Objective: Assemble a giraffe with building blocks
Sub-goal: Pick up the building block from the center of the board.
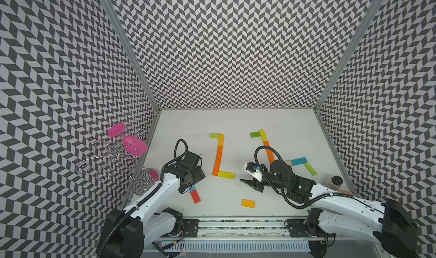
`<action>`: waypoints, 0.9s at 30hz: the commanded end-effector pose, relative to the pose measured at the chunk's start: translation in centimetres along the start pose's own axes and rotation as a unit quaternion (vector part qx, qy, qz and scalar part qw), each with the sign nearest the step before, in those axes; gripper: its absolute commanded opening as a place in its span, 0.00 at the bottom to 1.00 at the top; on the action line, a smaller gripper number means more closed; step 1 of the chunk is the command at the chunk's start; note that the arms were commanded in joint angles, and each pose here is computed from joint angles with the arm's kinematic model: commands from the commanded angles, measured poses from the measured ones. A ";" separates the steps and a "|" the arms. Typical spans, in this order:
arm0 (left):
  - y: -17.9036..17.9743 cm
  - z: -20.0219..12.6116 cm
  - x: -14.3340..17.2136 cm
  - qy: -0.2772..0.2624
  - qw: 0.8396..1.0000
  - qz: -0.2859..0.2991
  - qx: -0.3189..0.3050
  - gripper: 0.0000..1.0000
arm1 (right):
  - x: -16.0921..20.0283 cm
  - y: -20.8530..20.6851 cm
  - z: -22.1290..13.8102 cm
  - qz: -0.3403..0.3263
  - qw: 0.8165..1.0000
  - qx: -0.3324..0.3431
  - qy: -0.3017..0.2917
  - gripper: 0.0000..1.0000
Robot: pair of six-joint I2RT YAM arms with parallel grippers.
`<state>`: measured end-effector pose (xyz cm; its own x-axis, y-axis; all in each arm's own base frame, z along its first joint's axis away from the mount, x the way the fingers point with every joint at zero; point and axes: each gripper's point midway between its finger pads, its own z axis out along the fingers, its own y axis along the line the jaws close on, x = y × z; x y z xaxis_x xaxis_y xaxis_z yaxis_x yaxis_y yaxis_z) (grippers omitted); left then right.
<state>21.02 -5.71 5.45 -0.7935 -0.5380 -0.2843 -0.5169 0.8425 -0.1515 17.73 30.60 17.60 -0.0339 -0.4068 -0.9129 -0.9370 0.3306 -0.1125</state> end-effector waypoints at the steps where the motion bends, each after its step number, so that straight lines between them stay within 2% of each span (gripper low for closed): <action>1: 0.5 0.3 -1.5 -0.035 0.999 -0.025 -0.020 0.91 | -2.3 0.6 -0.3 0.000 0.999 -0.011 -0.049 0.54; 6: 1.3 1.8 -1.3 -0.027 0.998 -0.019 -0.058 0.87 | -2.4 0.9 -0.3 0.003 0.998 -0.013 -0.058 0.53; 12: 1.9 3.1 -1.1 -0.019 0.997 -0.014 -0.074 0.80 | -2.3 1.0 0.0 0.007 0.998 -0.017 -0.061 0.52; 27: 1.9 4.3 -0.1 -0.003 0.998 -0.013 -0.064 0.67 | -1.6 2.2 0.8 0.007 0.998 -0.046 -0.046 0.49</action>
<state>21.79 -4.11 1.98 -0.7836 -0.5451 -0.2980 -0.5606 0.8272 -0.0391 16.18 31.88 17.13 -0.0449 -0.3679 -0.9288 -0.9608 0.2706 -0.0608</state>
